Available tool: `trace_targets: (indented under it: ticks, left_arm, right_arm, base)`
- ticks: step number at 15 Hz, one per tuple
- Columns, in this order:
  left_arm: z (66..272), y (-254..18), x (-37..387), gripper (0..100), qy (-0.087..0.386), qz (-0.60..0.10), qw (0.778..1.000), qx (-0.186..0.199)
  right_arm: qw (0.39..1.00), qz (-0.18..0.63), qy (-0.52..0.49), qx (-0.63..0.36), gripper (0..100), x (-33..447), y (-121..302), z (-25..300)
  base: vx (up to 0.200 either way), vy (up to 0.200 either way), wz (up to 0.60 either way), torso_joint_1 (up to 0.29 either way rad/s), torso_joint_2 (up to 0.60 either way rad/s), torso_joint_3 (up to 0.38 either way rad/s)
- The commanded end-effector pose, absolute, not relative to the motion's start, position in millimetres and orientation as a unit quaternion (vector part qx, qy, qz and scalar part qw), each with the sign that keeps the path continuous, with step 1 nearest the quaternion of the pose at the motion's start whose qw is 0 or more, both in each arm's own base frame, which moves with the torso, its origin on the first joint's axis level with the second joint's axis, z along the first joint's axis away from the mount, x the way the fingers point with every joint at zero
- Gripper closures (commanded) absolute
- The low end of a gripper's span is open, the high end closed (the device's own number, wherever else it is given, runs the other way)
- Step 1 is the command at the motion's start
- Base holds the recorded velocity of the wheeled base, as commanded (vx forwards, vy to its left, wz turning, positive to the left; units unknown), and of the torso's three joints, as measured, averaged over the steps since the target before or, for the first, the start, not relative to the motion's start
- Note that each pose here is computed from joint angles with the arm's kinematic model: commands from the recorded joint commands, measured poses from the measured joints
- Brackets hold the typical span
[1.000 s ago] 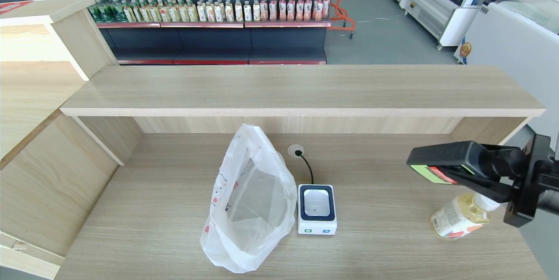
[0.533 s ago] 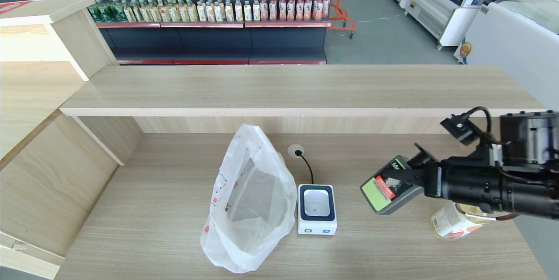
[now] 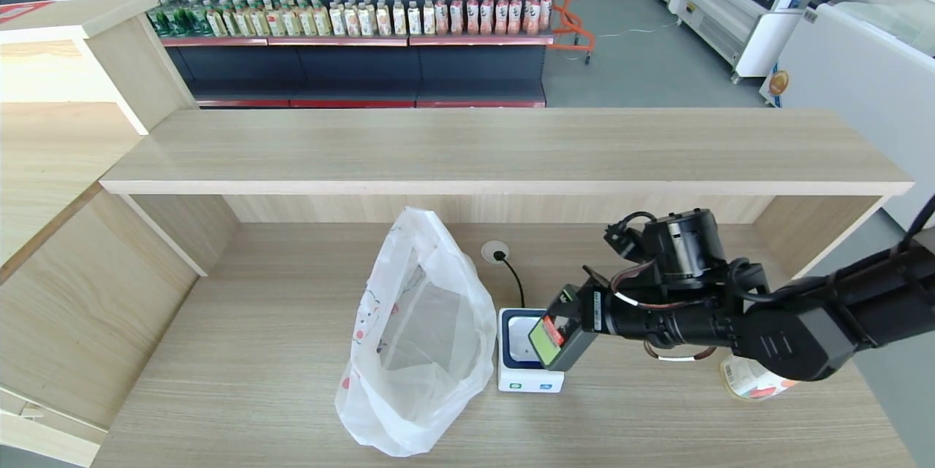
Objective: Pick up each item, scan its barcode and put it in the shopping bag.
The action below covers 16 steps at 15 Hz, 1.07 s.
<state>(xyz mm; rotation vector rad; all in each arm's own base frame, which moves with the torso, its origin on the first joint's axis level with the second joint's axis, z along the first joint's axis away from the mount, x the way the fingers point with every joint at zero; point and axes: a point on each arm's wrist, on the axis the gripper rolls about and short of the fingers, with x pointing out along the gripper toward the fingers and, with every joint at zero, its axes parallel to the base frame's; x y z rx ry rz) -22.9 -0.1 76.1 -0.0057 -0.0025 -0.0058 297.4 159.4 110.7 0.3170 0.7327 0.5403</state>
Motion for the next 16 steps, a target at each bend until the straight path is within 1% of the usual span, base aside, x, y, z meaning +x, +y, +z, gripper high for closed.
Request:
trace_targets:
  ticks: [1,14,16]
  left_arm:
    - [76,0,-23,0,-0.002,-0.003,1.0,-0.003]
    - [76,0,-23,0,-0.002,-0.003,1.0,-0.003]
    - [76,0,-23,0,-0.002,-0.003,1.0,-0.003]
  right_arm:
    - [0.883,0.257,0.368,0.14,100,308,177,92]
    - [0.885,0.269,0.357,0.127,100,321,191,76]
    - [0.897,0.25,0.344,0.12,100,321,190,81]
  base:
    - [0.0,0.0,0.0,0.0,0.0,0.0]
    - [0.0,0.0,0.0,0.0,0.0,0.0]
    - [0.0,0.0,0.0,0.0,0.0,0.0]
